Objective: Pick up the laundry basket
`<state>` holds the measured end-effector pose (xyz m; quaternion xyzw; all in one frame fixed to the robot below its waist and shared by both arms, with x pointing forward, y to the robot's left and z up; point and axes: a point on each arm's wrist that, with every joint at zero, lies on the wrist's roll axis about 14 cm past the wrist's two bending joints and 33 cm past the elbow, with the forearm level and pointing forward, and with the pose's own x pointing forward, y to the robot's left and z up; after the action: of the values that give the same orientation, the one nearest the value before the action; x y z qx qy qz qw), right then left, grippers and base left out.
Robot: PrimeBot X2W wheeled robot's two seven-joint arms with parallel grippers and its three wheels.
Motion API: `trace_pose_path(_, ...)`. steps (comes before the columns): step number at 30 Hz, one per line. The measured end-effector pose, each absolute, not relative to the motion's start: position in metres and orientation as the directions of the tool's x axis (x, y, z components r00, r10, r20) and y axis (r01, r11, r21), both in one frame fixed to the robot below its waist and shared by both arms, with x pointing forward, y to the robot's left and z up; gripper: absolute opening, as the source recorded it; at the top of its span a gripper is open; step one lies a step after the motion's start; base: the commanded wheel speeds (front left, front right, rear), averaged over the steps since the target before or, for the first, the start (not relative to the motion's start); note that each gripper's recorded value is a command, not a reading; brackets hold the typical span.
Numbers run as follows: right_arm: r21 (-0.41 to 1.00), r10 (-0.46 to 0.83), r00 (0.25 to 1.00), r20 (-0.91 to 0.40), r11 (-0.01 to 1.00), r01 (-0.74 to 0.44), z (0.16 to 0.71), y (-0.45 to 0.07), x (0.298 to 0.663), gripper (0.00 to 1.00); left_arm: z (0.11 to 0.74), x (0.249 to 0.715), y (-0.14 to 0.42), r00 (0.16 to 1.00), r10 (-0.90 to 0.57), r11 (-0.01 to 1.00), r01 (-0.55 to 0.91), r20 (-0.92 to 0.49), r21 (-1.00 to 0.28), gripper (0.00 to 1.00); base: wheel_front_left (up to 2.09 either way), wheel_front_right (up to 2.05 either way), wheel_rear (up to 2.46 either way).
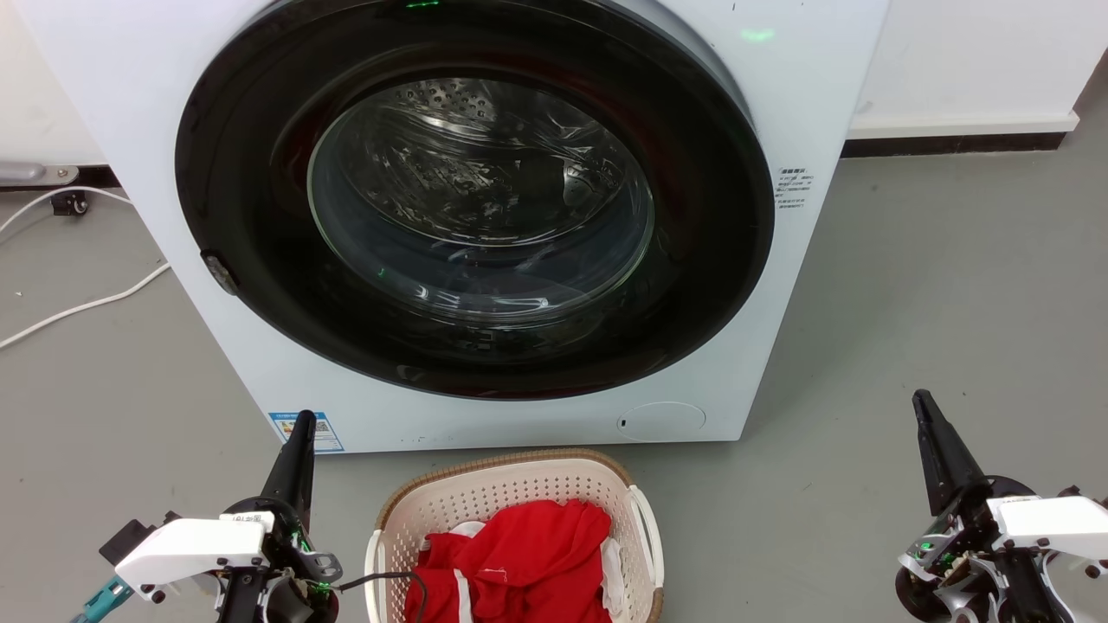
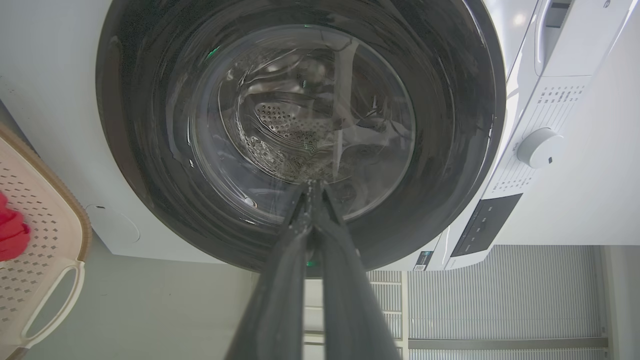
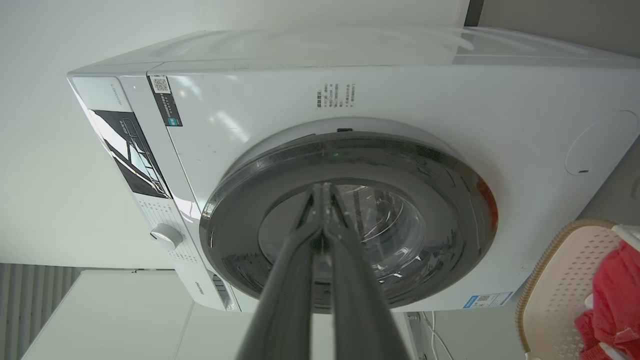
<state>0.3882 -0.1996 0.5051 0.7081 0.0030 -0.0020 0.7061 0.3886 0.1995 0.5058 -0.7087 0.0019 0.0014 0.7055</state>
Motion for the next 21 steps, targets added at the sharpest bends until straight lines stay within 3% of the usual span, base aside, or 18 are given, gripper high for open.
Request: trace_pose_path(21,1.000,0.001,1.000,-0.007,-0.003,0.007,0.5051,-0.1996,0.3882,0.00,0.5058,0.3886,0.1996,1.000,-0.001,-0.004,-0.005,-0.005,-1.000,0.00,0.00,0.00,0.00)
